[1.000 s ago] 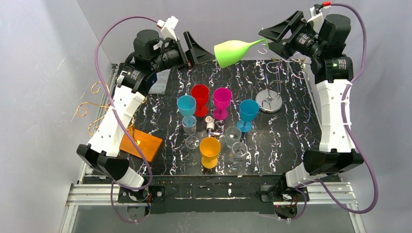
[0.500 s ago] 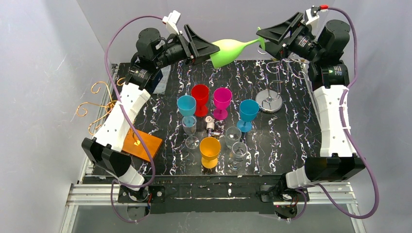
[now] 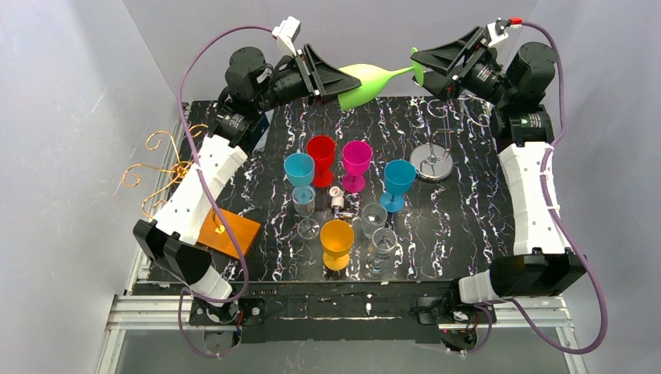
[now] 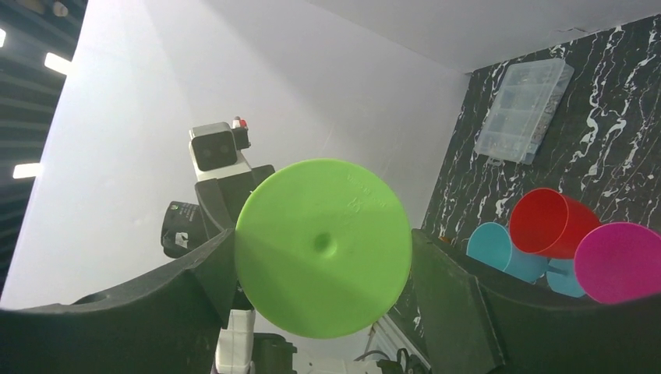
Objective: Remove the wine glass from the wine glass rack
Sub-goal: Place the wine glass at the center of the board.
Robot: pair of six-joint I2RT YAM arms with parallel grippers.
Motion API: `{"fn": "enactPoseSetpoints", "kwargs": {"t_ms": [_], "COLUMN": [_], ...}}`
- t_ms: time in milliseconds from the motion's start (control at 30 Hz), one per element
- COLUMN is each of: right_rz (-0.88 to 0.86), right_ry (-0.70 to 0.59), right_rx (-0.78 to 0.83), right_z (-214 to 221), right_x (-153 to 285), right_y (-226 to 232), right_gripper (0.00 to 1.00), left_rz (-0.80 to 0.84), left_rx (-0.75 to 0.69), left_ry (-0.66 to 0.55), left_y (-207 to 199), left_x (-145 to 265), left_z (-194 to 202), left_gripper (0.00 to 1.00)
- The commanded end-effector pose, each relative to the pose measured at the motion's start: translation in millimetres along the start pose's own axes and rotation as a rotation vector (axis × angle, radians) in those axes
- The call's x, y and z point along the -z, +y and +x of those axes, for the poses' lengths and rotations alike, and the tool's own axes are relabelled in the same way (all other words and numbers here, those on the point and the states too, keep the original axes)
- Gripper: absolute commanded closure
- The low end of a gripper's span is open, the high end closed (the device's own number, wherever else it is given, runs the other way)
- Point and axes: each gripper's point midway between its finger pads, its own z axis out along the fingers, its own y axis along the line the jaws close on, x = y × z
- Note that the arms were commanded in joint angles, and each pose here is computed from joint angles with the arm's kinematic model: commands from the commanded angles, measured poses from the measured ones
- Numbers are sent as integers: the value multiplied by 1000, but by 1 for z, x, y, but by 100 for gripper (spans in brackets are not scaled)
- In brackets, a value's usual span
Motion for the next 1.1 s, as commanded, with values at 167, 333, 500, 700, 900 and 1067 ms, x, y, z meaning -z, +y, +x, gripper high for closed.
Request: {"fn": "enactPoseSetpoints", "kwargs": {"t_ms": [167, 333, 500, 700, 900, 1067], "right_rz": [-22, 133, 341, 465, 501, 501], "right_ry": [-43, -79, -138, -135, -129, -109], "right_rx": [133, 230, 335, 393, 413, 413], "right_z": [6, 4, -3, -2, -2, 1], "right_x": [20, 33, 57, 72, 76, 71], "right_y": [26, 9, -11, -31, -40, -44], "right_gripper": [21, 2, 2, 2, 1, 2], "left_rz": [71, -23, -124, -271, -495, -627], "left_rx": [-61, -137, -208, -332, -415, -431], "left_ry": [2, 53, 111, 220, 325, 396], "left_y": [-45, -44, -40, -35, -17, -5], "left_x": [8, 24, 51, 94, 157, 209], "left_z": [6, 23, 44, 78, 110, 133], "left_gripper": [100, 100, 100, 100, 100, 100]}}
